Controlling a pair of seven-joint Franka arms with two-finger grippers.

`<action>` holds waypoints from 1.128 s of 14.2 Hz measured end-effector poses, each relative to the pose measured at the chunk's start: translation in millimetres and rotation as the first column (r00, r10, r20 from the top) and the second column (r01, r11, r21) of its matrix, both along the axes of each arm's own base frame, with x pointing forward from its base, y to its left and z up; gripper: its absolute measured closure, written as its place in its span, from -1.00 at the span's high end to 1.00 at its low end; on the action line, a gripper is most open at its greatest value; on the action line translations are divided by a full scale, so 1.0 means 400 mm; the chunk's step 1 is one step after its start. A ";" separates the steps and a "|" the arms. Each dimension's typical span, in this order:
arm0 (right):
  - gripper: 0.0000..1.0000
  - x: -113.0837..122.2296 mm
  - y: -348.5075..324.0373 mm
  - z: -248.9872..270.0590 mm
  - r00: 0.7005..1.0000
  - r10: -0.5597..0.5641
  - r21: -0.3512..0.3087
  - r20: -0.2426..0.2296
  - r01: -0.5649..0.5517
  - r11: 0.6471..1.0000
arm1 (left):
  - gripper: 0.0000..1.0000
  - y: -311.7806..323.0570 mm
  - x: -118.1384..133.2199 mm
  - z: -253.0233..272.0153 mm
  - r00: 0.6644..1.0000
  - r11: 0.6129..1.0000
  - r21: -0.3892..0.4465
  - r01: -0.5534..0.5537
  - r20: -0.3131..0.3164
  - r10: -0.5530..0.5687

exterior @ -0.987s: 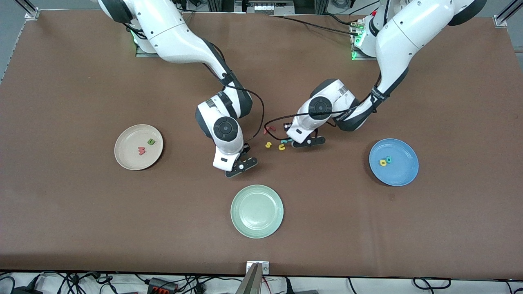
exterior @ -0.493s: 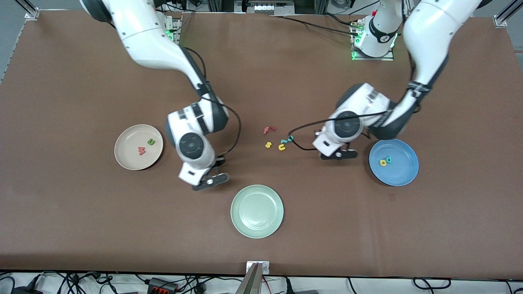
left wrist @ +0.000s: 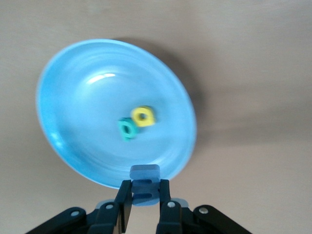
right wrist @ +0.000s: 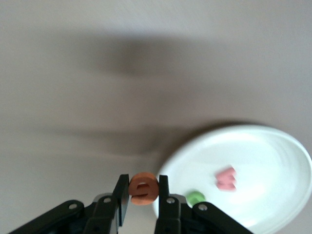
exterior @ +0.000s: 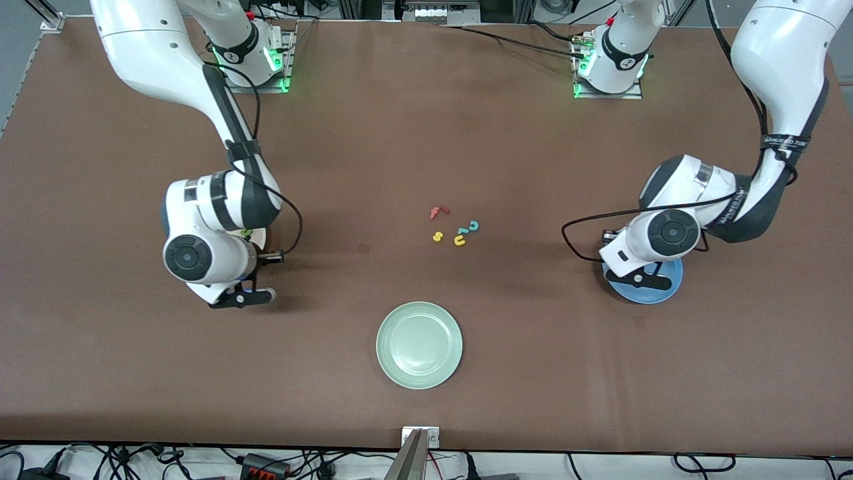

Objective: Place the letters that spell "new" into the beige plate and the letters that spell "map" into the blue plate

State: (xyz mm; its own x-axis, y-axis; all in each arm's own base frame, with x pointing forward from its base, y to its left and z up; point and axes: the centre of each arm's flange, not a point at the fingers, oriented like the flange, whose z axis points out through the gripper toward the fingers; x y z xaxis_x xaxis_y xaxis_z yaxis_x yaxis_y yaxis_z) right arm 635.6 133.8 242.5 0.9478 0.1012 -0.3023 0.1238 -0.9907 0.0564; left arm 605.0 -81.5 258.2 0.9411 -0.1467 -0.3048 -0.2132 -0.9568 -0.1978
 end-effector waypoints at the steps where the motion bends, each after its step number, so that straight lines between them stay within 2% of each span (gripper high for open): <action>1: -0.44 -0.026 -0.056 -0.008 1.000 0.002 -0.002 -0.027 -0.002 1.000 | -0.46 0.012 0.003 -0.008 1.000 1.000 0.000 0.011 0.003 -0.011; 2: -0.44 -0.048 -0.118 -0.014 0.999 0.006 0.001 -0.048 -0.006 1.000 | -0.46 0.021 0.006 -0.016 1.000 1.000 -0.010 0.025 0.006 -0.025; 4: -0.44 -0.081 -0.239 -0.027 0.997 0.001 0.011 -0.081 0.000 1.000 | -0.17 0.045 0.014 -0.024 0.999 0.999 -0.030 0.043 0.008 -0.042; 5: -0.44 -0.092 -0.287 -0.038 0.996 -0.011 0.016 -0.087 0.012 1.000 | 0.04 0.054 0.016 -0.023 0.999 0.998 -0.034 0.043 0.010 -0.043; 10: -0.44 -0.128 -0.333 -0.118 0.999 -0.021 0.017 -0.040 0.022 1.000 | 0.97 0.005 0.040 0.051 0.997 0.996 -0.048 0.069 0.042 -0.067; 12: -0.37 -0.131 -0.329 -0.128 0.999 -0.018 0.017 -0.038 0.019 1.000 | 1.00 -0.026 0.065 0.145 0.996 0.997 -0.043 0.070 0.049 -0.068; 13: -0.26 -0.127 -0.328 -0.122 0.999 -0.018 0.018 -0.031 0.019 1.000 | 1.00 -0.041 0.076 0.204 0.997 0.997 -0.050 0.062 0.052 -0.059; 16: 0.30 -0.087 -0.321 -0.037 0.999 -0.052 0.016 -0.002 0.052 0.998 | 1.00 -0.057 0.097 0.395 0.997 0.997 -0.077 0.023 0.069 -0.018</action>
